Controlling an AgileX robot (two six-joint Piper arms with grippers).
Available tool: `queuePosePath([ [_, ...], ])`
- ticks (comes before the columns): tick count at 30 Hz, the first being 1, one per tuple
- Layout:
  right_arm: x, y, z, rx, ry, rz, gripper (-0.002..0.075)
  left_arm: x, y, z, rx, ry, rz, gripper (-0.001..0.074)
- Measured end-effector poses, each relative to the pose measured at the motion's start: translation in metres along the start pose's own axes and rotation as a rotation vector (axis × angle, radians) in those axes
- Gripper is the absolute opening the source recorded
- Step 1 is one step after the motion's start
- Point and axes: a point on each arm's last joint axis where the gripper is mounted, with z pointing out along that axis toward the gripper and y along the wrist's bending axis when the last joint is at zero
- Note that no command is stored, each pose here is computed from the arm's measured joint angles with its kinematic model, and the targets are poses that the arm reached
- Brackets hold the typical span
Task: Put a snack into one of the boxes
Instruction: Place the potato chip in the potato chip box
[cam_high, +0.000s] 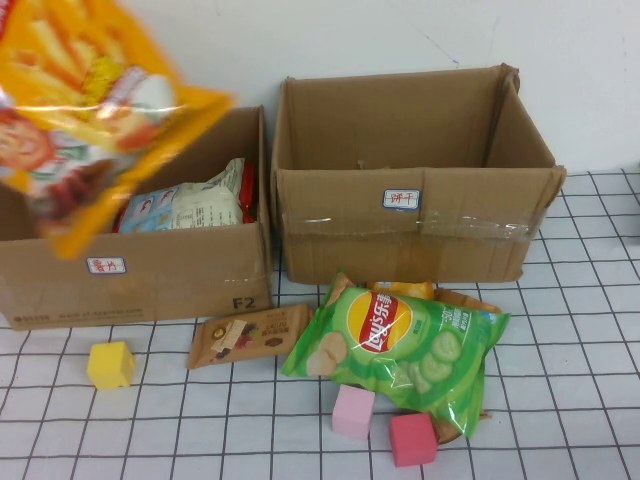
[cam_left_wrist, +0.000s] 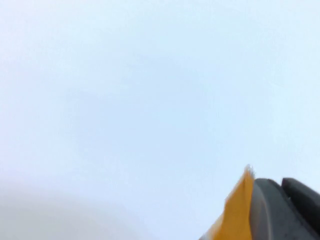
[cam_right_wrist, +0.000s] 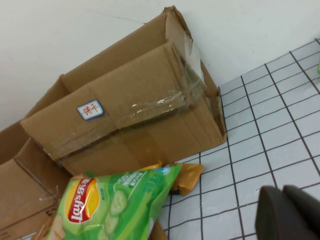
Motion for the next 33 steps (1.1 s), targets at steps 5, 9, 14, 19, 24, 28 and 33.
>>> queuePosePath([
  [5,0.0,0.0,0.0,-0.001,0.002,0.0,-0.0001,0.008,0.039,0.025,-0.1,-0.006,-0.001,-0.0001],
  [9,0.0,0.0,0.0,-0.001,0.002,0.0,-0.0001,0.023,0.074,0.052,-0.125,0.055,-0.018,-0.0001],
  [14,0.001,0.0,0.0,-0.002,0.007,0.0,-0.0001,0.027,0.1,0.086,-0.07,0.098,-0.037,-0.0001],
  [19,0.001,0.0,0.0,-0.002,0.007,0.0,-0.0001,0.028,0.098,0.094,0.015,0.136,-0.07,0.0066],
  [24,0.001,0.0,0.0,-0.002,0.007,0.0,-0.0001,0.034,0.08,0.083,0.083,0.309,0.096,0.0138],
  [28,0.001,0.0,0.0,-0.002,0.007,0.002,-0.0001,0.033,0.058,0.056,0.017,0.532,0.259,0.0056],
  [33,0.001,0.0,0.0,-0.002,0.007,0.002,-0.0001,0.019,0.041,0.01,-0.278,0.728,0.396,0.0008],
])
